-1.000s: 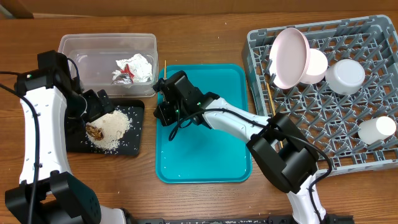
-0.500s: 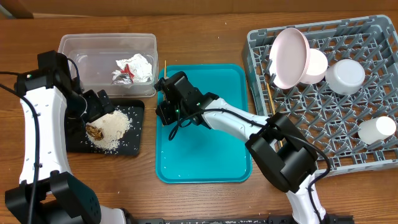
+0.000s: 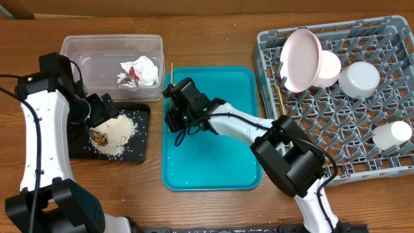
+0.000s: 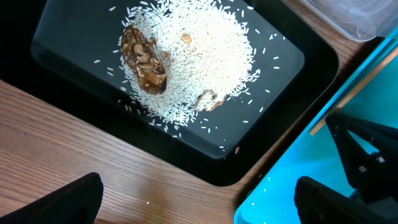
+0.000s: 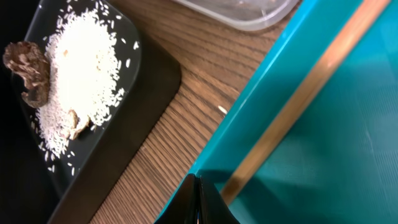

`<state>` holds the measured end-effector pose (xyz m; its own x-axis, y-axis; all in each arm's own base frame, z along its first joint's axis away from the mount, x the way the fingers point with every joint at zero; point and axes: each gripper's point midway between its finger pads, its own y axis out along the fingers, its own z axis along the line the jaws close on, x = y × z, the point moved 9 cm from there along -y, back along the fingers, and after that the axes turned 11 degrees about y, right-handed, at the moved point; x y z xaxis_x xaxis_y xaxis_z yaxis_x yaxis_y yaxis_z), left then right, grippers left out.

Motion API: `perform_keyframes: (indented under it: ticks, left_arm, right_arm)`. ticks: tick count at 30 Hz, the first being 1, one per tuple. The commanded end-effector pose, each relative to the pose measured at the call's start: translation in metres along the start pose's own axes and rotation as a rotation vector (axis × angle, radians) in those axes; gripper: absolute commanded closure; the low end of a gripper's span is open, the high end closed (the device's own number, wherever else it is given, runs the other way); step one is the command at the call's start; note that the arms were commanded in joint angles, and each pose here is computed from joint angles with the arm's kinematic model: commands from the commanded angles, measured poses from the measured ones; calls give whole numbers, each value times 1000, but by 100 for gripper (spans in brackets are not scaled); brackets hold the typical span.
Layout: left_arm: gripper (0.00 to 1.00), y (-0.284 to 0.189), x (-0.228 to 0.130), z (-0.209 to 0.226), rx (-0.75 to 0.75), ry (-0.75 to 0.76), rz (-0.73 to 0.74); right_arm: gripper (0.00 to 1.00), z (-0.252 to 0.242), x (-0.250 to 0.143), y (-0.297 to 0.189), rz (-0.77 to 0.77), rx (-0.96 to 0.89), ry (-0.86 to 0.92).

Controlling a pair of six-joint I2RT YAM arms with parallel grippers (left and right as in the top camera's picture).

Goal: Sort waste into correct bins and load items into the dishwasher

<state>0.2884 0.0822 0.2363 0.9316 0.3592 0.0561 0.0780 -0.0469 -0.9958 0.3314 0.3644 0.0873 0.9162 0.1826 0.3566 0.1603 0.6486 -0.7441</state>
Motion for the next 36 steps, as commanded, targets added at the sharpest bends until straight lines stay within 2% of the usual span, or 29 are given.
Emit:
perform_keyframes:
  ticks: [1,18,26,36]
  left_arm:
    - [0,-11,1,-1,-11,-20,-37]
    - [0,-11,0,-1,-14,-20,-33]
    - [0,-11,0,-1,-14,-20,-33]
    - [0,-11,0,-1,-14,-20,-34]
  right_arm:
    - [96,-4,-5,5,22,-28,10]
    - [96,-22,-15,0,81,-151,64]
    - [96,-54,8,-40,60,-204,166]
    - [95,-86,8,-62,119,-262,257]
